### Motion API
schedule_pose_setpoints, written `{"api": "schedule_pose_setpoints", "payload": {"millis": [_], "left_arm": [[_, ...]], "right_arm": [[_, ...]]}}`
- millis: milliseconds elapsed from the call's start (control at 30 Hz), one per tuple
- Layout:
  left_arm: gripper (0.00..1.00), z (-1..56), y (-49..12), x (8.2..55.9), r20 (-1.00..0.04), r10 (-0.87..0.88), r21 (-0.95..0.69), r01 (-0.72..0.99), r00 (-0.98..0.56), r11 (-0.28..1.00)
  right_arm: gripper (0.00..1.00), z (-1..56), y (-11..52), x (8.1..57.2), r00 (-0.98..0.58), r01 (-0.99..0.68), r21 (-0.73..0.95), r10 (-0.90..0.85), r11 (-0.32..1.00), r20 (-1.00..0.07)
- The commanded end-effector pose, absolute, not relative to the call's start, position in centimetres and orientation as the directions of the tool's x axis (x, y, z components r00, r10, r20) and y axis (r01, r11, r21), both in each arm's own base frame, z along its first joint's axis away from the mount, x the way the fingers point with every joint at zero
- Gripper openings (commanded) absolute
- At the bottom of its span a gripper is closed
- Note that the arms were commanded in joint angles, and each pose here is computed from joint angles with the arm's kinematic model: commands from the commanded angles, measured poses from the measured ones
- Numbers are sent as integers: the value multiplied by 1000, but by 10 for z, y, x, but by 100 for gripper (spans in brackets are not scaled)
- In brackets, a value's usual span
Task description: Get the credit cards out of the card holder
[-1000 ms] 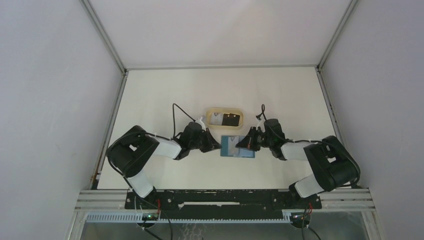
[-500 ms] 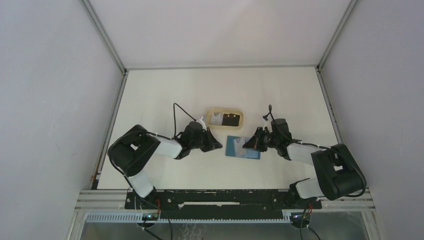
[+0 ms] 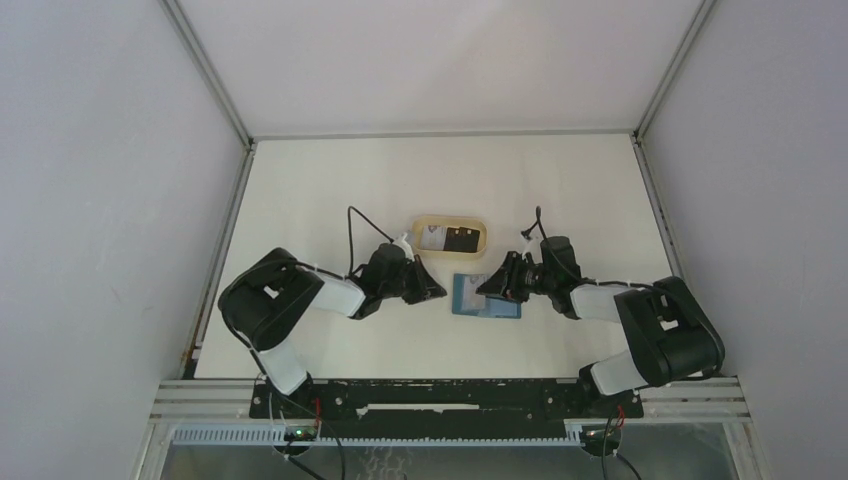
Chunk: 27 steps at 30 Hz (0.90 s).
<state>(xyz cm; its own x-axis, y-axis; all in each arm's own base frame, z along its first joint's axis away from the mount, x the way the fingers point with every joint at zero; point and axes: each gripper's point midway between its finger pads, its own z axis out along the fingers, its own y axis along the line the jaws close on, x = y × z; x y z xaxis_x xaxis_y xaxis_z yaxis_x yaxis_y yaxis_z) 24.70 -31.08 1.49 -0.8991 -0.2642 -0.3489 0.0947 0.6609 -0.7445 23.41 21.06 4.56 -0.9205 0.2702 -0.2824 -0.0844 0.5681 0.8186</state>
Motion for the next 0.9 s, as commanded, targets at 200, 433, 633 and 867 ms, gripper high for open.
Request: {"api": "schedule_pose_setpoints", "payload": {"millis": [200,433,633,867], "left_arm": [[4,6,-317,230,-237,-286,-831,42,-929,554],[40,22,-330,229,-182,-320,-909,35,-930,416],[31,23,-332,230,-174,-323,-915,31,-930,403],[0,19,-330,229,-163,-331,-914,16,-929,406]], "right_arm": [[42,45,230,246,-918,-114,853,274,510,-287],[43,34,242,247,-930,-95,872,271,479,-250],[43,34,250,246,-934,-98,877,261,471,-245],[43,40,251,247,-932,-108,883,263,458,-250]]}}
